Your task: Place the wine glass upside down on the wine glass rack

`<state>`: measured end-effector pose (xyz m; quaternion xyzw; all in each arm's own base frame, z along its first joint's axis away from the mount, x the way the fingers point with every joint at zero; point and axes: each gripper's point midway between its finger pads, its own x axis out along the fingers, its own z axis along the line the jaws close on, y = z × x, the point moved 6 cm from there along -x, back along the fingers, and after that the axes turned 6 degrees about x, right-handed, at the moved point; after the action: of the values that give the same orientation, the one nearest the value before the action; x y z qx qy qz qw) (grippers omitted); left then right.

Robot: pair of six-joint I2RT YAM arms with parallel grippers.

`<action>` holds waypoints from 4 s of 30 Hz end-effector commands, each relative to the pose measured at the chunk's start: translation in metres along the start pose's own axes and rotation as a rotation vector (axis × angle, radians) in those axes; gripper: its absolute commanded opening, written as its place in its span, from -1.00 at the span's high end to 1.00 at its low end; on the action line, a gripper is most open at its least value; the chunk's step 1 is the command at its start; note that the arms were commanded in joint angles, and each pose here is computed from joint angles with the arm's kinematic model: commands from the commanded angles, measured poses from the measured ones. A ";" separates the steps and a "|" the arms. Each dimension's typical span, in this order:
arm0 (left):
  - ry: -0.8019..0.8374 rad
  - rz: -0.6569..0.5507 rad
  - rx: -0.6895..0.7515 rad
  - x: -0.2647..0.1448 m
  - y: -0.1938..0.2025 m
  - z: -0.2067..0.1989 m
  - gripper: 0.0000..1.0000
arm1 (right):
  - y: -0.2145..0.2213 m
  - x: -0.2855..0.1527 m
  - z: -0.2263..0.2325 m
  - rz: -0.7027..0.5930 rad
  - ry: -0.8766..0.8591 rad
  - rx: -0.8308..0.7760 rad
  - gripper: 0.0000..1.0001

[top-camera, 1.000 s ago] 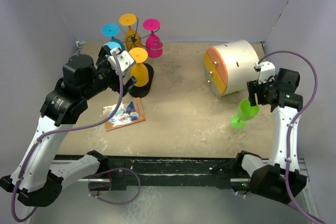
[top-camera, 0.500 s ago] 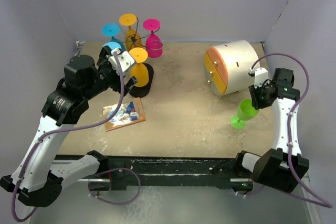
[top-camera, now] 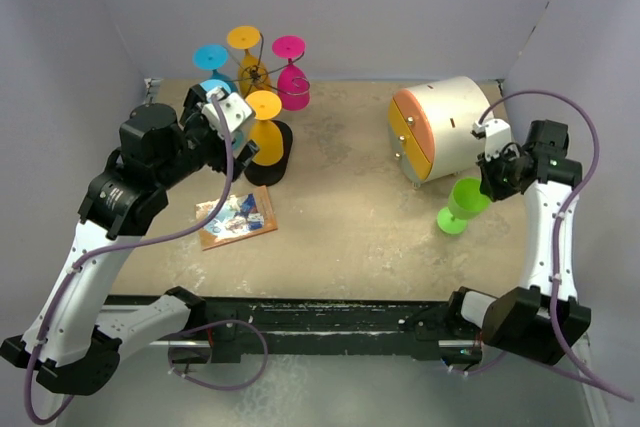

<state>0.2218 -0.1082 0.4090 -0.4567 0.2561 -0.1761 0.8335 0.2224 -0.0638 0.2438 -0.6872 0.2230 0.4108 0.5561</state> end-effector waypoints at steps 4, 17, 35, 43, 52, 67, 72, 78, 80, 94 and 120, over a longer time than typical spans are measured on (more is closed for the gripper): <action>-0.097 -0.116 -0.107 -0.016 -0.028 0.020 -0.98 | -0.045 -0.040 0.056 -0.199 -0.299 -0.255 1.00; 0.063 -0.258 -0.162 -0.005 -0.074 0.021 -0.98 | -0.165 -0.101 0.118 -0.806 -0.542 -0.381 1.00; 0.357 -0.279 -0.577 0.082 -0.096 -0.010 -0.79 | -0.197 -0.136 0.136 -1.194 -0.646 -0.252 1.00; 0.442 -0.205 -0.749 0.107 -0.097 -0.029 -0.51 | -0.193 -0.136 0.139 -1.190 -0.671 -0.245 1.00; 0.428 -0.199 -0.688 0.117 -0.102 -0.036 -0.10 | -0.193 -0.128 0.137 -1.179 -0.661 -0.234 1.00; 0.434 -0.200 -0.642 0.126 -0.106 -0.039 0.56 | -0.192 -0.127 0.138 -1.172 -0.669 -0.235 1.00; 0.420 -0.200 -0.626 0.126 -0.105 -0.038 0.95 | -0.192 -0.125 0.137 -1.170 -0.663 -0.233 1.00; 0.359 -0.223 -0.579 0.115 -0.109 -0.029 1.00 | -0.192 -0.122 0.136 -1.164 -0.651 -0.234 0.58; 0.337 -0.227 -0.562 0.111 -0.108 -0.026 1.00 | -0.191 -0.122 0.136 -1.158 -0.646 -0.248 0.32; 0.073 -0.278 -0.377 0.071 -0.105 0.017 1.00 | -0.188 -0.129 0.125 -1.138 -0.505 -0.283 -0.50; -0.237 -0.213 0.409 0.136 -0.123 0.042 1.00 | -0.198 -0.090 0.043 -1.121 -0.072 0.239 -0.54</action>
<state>0.3412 -0.2142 0.4681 -0.3636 0.1405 -0.2290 0.8920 0.3104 0.0252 0.4156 -0.6120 -0.1370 0.0830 0.7745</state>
